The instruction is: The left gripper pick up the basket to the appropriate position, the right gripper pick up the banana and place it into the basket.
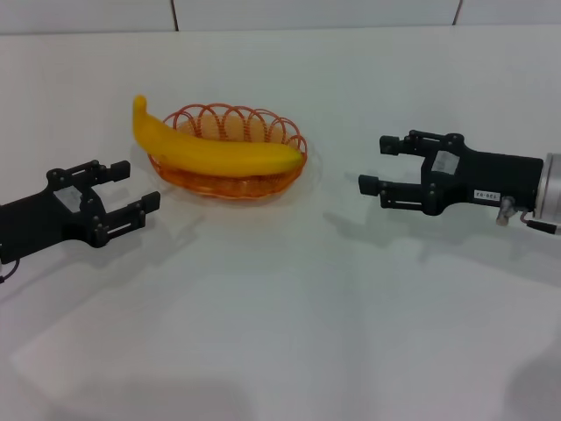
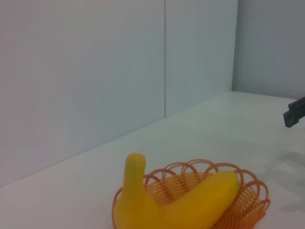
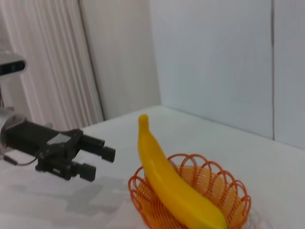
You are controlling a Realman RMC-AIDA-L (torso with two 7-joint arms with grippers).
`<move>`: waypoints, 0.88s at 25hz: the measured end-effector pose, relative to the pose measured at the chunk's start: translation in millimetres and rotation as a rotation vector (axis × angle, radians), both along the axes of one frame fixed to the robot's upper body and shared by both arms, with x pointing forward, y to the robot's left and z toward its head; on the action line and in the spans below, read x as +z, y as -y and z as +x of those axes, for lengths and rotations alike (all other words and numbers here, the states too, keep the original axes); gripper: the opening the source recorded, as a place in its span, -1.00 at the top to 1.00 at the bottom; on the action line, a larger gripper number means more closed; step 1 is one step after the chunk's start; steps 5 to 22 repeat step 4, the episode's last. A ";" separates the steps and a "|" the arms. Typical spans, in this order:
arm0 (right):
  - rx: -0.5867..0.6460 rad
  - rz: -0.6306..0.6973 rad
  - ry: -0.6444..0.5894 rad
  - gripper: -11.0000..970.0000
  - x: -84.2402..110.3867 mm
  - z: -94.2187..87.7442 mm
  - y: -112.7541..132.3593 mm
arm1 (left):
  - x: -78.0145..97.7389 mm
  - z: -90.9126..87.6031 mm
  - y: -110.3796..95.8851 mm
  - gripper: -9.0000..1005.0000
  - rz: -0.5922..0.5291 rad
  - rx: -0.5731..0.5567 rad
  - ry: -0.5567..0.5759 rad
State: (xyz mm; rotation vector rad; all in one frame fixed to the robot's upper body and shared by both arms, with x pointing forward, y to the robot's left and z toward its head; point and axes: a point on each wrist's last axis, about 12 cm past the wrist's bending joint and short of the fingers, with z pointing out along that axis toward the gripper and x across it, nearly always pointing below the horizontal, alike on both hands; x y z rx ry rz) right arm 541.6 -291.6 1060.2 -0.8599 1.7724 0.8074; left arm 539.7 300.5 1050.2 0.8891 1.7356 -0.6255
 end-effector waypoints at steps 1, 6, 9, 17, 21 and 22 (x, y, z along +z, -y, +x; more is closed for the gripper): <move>-0.009 0.010 0.001 -0.62 -1.2 -0.9 -0.4 | 0.0 0.0 0.0 -0.34 0.000 0.000 0.000; -0.038 0.041 0.004 -0.62 -5.8 -5.0 0.0 | -0.7 -0.7 -0.2 -0.34 0.000 0.002 -0.002; -0.038 0.041 0.004 -0.62 -5.8 -5.0 0.0 | -0.7 -0.7 -0.2 -0.34 0.000 0.002 -0.002; -0.038 0.041 0.004 -0.62 -5.8 -5.0 0.0 | -0.7 -0.7 -0.2 -0.34 0.000 0.002 -0.002; -0.038 0.041 0.004 -0.62 -5.8 -5.0 0.0 | -0.7 -0.7 -0.2 -0.34 0.000 0.002 -0.002; -0.038 0.041 0.004 -0.62 -5.8 -5.0 0.0 | -0.7 -0.7 -0.2 -0.34 0.000 0.002 -0.002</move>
